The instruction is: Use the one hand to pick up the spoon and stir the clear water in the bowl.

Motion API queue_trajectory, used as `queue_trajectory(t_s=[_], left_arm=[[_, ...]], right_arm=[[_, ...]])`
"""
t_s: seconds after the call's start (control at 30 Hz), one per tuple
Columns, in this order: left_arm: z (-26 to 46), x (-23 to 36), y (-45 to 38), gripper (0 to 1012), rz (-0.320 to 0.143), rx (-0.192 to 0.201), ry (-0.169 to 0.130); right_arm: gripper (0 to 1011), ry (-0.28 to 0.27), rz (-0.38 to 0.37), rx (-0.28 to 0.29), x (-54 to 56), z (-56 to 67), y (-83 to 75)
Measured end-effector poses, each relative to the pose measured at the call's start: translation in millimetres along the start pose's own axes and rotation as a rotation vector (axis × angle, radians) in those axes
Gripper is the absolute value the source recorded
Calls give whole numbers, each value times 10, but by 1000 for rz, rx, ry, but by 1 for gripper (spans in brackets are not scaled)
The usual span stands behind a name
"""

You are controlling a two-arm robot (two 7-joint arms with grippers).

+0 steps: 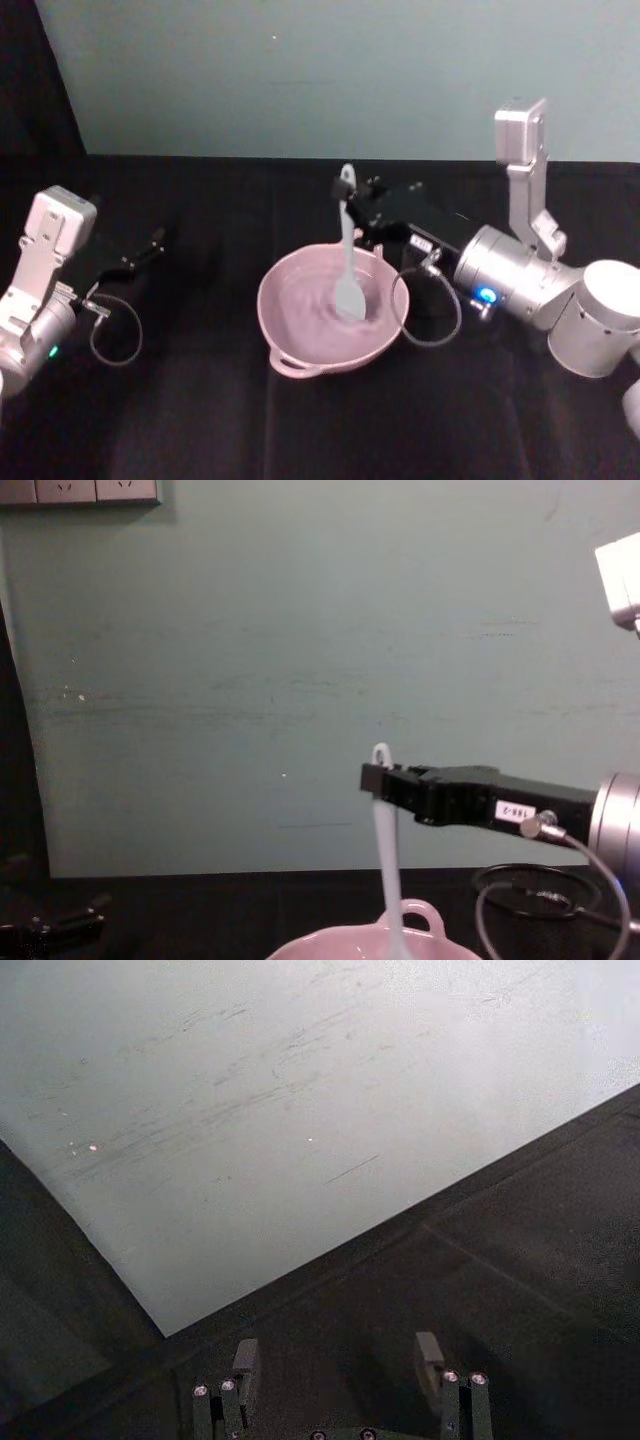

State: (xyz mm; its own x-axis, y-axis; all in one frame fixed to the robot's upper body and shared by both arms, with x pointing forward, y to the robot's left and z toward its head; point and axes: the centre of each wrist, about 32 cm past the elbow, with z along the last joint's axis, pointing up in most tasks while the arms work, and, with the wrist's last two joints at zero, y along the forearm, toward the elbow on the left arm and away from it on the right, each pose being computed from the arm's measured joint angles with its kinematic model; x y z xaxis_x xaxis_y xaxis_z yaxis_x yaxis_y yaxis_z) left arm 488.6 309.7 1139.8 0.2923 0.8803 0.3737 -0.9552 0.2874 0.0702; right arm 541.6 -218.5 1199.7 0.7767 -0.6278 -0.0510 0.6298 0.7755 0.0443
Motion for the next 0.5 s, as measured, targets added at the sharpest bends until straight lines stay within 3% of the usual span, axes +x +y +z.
queue_trajectory(t_s=[0.07, 0.23, 0.5], left_arm=[[0, 0, 0, 1011, 0, 0, 0], [0, 0, 0, 1011, 0, 0, 0], [0, 0, 0, 1011, 0, 0, 0]], right_arm=[[110, 2, 30, -7, -105, -1, 10], [110, 11, 75, -3, -241, -8, 91], [111, 31, 100, 19, -317, -16, 352]])
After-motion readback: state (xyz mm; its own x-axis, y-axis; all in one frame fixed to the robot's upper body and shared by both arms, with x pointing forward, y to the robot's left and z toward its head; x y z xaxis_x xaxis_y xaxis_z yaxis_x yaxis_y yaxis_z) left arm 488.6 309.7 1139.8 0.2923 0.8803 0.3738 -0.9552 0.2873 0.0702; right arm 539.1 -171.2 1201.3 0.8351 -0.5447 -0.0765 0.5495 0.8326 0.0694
